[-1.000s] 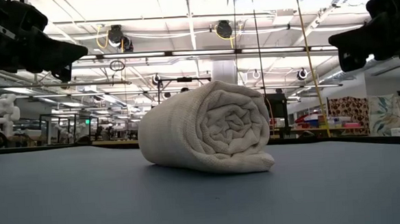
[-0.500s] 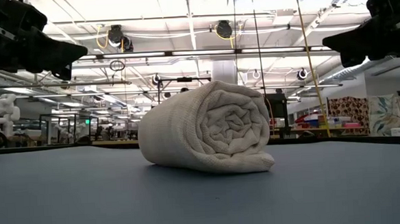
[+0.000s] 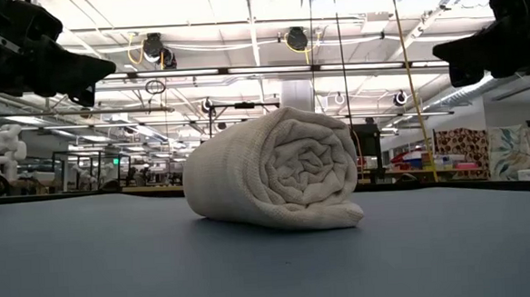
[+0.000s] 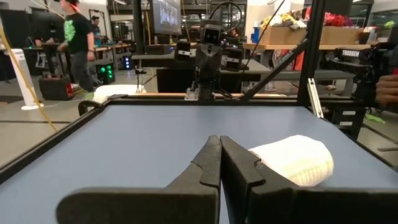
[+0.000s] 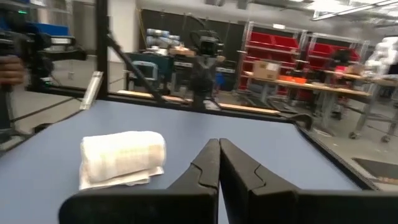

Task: Roll towel into tight, uniform cylinder
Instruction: Return to Home Position

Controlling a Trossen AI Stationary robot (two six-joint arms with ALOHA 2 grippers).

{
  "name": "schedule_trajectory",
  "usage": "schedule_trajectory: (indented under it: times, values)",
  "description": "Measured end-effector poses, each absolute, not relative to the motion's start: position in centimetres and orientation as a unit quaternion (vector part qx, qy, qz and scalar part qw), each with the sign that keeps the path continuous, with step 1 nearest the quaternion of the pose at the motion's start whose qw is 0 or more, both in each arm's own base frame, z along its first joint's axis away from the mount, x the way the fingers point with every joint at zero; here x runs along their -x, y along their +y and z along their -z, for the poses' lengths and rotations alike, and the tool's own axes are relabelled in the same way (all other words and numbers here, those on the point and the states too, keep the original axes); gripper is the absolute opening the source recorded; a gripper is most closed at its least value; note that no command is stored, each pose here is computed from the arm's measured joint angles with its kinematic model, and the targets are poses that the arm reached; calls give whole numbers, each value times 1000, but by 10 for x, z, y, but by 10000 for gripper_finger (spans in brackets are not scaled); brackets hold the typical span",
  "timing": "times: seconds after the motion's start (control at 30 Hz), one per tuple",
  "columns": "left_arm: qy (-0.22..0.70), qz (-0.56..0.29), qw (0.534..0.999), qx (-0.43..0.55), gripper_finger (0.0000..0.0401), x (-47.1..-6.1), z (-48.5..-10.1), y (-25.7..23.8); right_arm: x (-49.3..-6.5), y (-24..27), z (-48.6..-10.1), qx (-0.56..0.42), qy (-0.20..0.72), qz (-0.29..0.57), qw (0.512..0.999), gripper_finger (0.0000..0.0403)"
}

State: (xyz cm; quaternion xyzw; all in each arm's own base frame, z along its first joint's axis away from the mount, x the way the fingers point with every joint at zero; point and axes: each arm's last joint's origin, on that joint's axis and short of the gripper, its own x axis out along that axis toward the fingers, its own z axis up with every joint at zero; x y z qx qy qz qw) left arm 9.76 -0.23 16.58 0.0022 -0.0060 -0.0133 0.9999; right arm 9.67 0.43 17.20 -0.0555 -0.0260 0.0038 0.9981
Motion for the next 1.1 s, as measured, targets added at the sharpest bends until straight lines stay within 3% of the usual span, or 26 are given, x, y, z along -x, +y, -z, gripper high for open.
schedule_trajectory:
  times: [1.1]
  values:
    - [-7, 20, 1000, 2, 1, -98, -166, -2, -97, 3, -173, 56, -29, 12, 998, 0]
